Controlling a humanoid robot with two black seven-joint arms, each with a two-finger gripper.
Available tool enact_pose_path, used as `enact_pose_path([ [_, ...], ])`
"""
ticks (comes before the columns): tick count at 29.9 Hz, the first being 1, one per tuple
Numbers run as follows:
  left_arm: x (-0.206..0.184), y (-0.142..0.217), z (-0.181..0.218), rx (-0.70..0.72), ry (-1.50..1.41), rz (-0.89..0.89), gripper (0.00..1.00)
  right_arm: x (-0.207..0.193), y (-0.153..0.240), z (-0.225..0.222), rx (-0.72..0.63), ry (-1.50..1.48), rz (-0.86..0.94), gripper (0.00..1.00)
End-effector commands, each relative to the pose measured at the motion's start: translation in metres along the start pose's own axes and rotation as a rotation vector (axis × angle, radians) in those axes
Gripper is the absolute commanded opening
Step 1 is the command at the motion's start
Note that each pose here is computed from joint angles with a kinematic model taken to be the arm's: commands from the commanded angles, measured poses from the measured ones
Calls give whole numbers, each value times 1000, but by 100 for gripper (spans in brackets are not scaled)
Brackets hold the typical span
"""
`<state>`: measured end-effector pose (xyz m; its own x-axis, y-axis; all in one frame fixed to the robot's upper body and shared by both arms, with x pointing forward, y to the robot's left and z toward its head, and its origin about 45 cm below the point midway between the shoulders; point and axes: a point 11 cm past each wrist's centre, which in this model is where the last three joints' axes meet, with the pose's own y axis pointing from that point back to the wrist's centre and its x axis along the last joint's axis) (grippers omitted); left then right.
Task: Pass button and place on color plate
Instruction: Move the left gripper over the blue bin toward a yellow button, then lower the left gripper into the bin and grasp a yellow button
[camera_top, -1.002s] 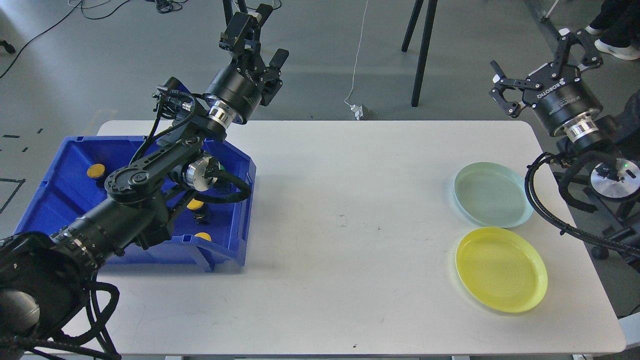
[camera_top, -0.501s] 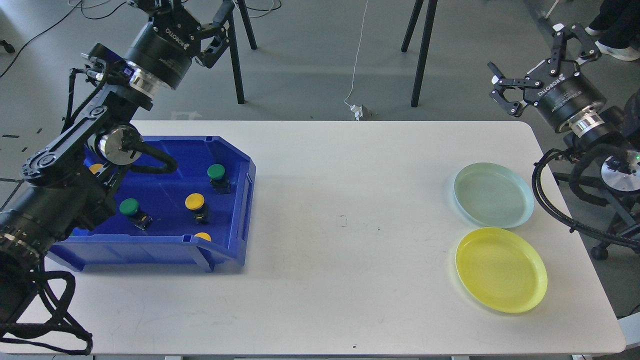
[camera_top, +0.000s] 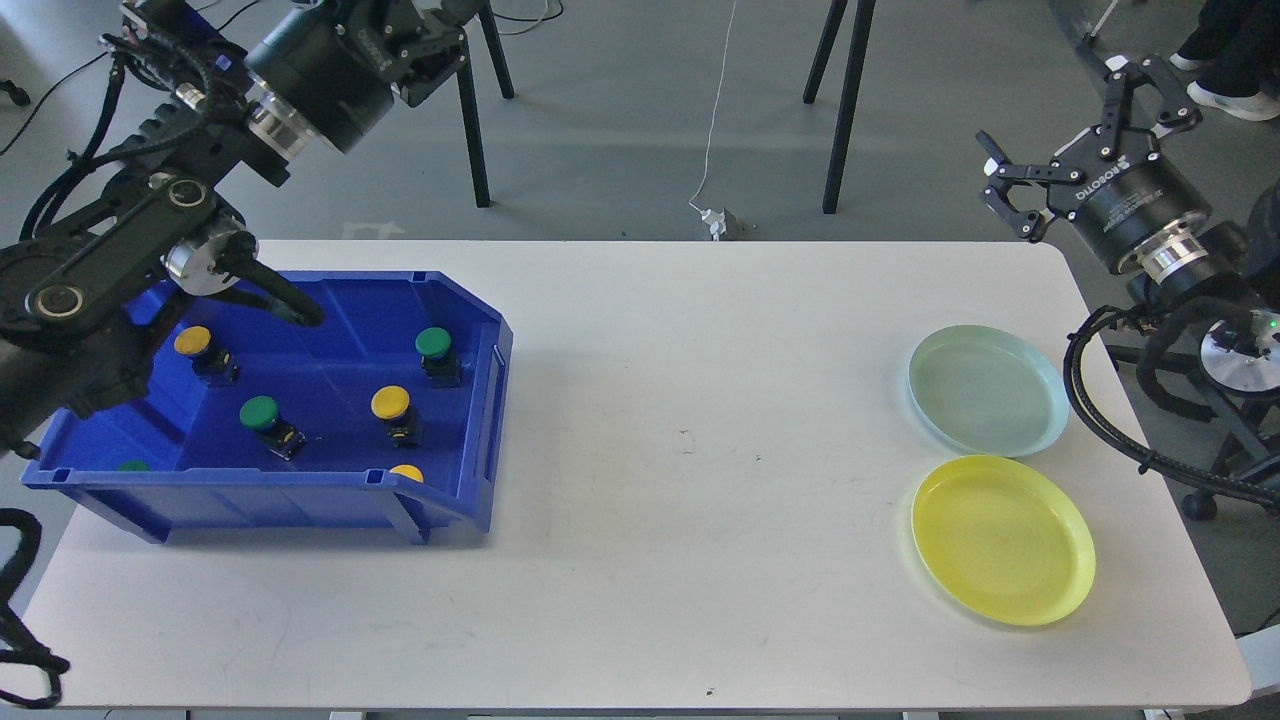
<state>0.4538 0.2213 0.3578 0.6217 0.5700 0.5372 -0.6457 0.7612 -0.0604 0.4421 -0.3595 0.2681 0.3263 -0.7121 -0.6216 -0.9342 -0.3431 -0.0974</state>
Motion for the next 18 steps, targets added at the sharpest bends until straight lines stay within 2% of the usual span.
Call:
enact_pose_path([
  [1,-5,25,-25,280,-429,-325,100,7,5,4,-4,-4,20,99],
  [4,-7,67,-51,459,-688,-571,100,13,11,8,-10,-7,37,99],
  [8,-20,106,-80,562,-838,-787,100,20,18,14,-22,-13,57,99],
  [12,-43,128,-108,595,-787,-844,100,24,22,19,-27,-19,69,99],
  [14,-41,137,-120,631,-775,-837,100,25,23,20,-29,-20,71,99],
  [18,-53,136,-141,642,-771,-846,100,26,24,20,-28,-18,73,99],
])
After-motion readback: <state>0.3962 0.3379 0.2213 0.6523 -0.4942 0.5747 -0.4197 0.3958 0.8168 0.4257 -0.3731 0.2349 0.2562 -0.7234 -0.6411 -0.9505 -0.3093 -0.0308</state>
